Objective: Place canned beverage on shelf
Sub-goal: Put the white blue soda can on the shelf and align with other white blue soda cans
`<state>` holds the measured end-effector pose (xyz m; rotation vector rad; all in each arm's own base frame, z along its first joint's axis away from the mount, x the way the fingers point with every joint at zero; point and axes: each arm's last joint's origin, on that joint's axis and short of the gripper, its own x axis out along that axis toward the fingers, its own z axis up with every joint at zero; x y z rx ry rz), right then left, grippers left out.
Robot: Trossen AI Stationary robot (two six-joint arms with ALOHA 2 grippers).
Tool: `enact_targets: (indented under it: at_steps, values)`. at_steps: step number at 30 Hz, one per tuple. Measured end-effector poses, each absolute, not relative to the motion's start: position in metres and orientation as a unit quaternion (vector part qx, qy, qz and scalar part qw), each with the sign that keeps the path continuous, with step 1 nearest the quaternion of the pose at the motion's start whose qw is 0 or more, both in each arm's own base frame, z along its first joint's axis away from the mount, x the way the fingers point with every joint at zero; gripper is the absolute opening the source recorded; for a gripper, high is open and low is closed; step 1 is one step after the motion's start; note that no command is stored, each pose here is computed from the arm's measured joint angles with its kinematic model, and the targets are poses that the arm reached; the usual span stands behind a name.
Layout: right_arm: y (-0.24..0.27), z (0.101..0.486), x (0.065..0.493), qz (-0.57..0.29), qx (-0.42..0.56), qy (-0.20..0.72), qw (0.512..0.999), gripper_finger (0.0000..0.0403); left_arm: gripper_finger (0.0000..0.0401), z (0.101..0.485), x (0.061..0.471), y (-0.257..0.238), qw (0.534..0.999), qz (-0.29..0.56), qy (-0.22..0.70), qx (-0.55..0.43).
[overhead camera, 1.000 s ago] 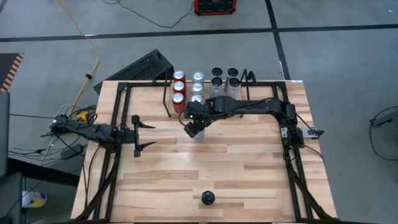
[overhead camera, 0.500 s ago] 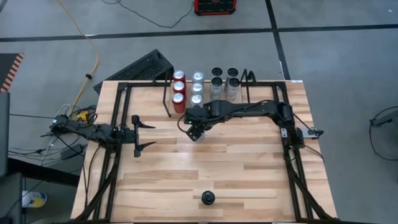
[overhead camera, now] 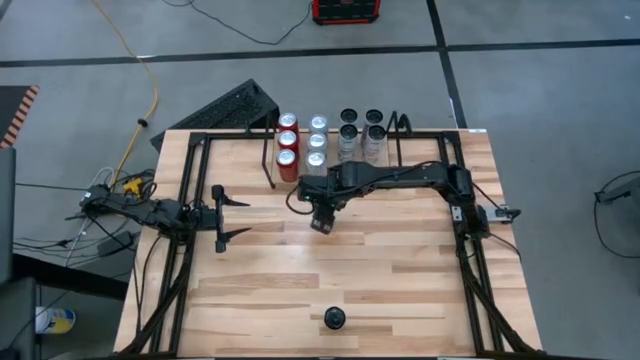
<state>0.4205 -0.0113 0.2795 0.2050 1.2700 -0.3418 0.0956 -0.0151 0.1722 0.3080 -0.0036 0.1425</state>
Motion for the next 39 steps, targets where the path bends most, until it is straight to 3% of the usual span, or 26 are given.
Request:
enact_targets:
  at_steps: [5,11,25,31,39]
  values:
    - [-0.001,0.283,0.417,-0.046,0.030,0.610,0.791,0.0295,0.0297,0.172,0.096,-0.015,0.986,0.071,-0.002,0.153]
    - [0.002,0.283,0.416,-0.021,0.011,0.614,0.789,0.0296,0.0297,0.172,0.096,-0.015,0.986,0.071,-0.002,0.153]
    - [0.016,0.283,0.415,-0.031,-0.002,0.617,0.787,0.0354,0.0297,0.172,0.096,-0.015,0.986,0.071,-0.002,0.153]
    - [0.016,0.289,0.415,-0.052,-0.012,0.610,0.790,0.0359,0.0297,0.172,0.096,-0.015,0.986,0.071,-0.002,0.153]
    - [0.012,0.308,0.415,-0.129,0.094,0.581,0.798,0.0358,0.0297,0.172,0.096,-0.015,0.986,0.071,-0.002,0.153]
